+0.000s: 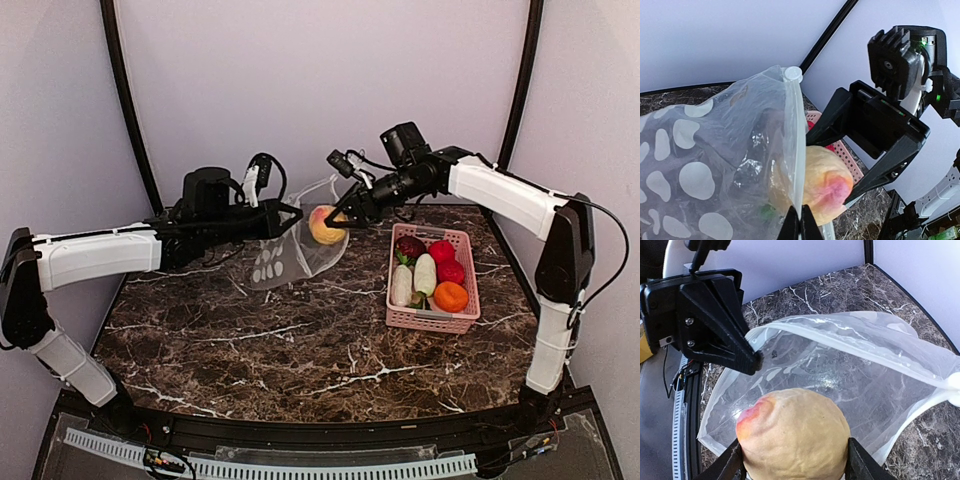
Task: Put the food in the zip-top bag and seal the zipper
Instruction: Place the fake fruit in the zipper food storage bag, then pick up the fake fruit from the bin.
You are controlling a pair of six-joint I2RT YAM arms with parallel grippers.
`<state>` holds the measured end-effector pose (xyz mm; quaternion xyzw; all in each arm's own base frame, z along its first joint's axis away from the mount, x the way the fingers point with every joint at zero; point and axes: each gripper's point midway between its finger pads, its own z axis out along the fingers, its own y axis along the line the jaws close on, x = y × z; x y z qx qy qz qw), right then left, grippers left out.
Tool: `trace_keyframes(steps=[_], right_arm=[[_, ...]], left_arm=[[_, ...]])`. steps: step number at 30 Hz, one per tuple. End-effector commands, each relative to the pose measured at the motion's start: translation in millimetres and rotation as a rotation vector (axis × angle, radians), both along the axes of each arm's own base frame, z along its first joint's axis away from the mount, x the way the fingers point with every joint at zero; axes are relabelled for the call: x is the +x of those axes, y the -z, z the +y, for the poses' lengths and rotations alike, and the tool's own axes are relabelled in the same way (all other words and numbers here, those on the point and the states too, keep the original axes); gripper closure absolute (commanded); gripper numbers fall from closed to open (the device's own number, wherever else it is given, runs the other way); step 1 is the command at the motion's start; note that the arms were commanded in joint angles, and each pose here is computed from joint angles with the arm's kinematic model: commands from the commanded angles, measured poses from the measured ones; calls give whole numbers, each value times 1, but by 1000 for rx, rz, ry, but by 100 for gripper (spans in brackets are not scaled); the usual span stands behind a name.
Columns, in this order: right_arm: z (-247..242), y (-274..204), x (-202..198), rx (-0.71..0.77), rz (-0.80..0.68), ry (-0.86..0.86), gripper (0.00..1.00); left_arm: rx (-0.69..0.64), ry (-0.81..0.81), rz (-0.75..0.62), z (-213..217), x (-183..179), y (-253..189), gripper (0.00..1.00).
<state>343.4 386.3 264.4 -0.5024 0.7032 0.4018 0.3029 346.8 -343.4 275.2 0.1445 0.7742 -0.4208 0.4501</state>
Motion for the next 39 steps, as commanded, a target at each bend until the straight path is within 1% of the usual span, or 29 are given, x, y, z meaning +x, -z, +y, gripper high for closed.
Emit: trace_keyframes(steps=[1, 5, 8, 12, 17, 19, 22, 25, 28, 31, 33, 36, 39], right_arm=[[15, 3, 13, -41, -97, 46, 45], [25, 6, 25, -93, -169, 110, 43], [29, 2, 35, -84, -203, 152, 40], [37, 4, 44, -99, -222, 168, 24], [36, -14, 33, -63, -213, 148, 15], [34, -30, 23, -26, -196, 134, 14], [31, -65, -2, 54, -180, 69, 16], [21, -80, -10, 47, -220, 64, 18], [1, -78, -4, 3, -256, 103, 19], [-27, -81, 4, 6, -238, 146, 20], [-47, -80, 11, -19, -248, 189, 22], [-77, -65, 19, -88, -252, 246, 25], [-107, -36, 23, -162, -199, 301, 29]], left_arm=[[-64, 54, -6, -6, -10, -15, 99], [-59, 54, 7, -7, -9, -10, 99], [-55, 58, 23, -8, -9, -7, 99], [-56, 64, 31, -10, -9, -5, 99], [-37, 40, 32, -6, -7, -4, 99], [-28, 33, 36, -5, -6, -2, 99], [-9, 17, 38, -3, -4, 2, 99], [11, 4, 43, -1, -2, 7, 99], [28, 0, 45, -1, 0, 11, 99], [48, -2, 62, -1, 1, 18, 99], [60, -4, 69, -2, 2, 22, 99], [74, -2, 75, -3, 3, 27, 99], [83, 2, 78, -4, 4, 29, 99]])
